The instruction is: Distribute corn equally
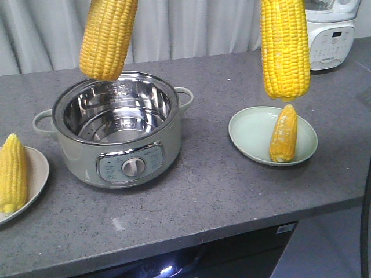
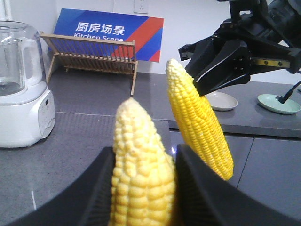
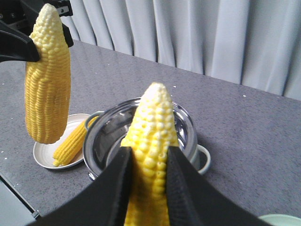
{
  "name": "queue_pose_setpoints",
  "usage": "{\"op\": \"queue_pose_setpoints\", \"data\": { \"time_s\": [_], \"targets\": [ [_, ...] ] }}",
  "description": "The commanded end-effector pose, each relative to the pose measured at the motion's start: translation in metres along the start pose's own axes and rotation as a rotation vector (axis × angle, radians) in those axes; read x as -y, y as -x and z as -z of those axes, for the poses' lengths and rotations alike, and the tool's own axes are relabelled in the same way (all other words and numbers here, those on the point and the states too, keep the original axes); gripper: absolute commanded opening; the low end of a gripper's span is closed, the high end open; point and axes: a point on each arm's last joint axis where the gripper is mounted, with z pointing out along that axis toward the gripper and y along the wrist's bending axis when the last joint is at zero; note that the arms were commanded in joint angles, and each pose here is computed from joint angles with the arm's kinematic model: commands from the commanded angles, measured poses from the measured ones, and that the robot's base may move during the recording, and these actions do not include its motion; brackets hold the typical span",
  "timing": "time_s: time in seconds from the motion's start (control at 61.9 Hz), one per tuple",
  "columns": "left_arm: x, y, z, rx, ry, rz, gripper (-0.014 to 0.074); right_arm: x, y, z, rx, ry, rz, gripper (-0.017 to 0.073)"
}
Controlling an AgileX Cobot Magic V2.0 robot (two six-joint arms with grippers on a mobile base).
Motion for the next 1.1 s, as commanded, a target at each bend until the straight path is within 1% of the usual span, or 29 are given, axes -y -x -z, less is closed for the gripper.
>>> {"op": "queue_pose_setpoints", "data": {
  "time_s": [0.0,1.082],
  "targets": [
    [0.0315,0.0136,0.0100,-0.037,-0.085,-0.048,-0.0008,-0.0212,0.0105,0.0157,0.051,0.045,0.040,-0.0006],
    [0.0315,0.0136,0.0100,-0.037,-0.085,-0.048,-0.0008,-0.0212,0.0105,0.0157,0.051,0.045,0.040,-0.0006]
  ]
}}
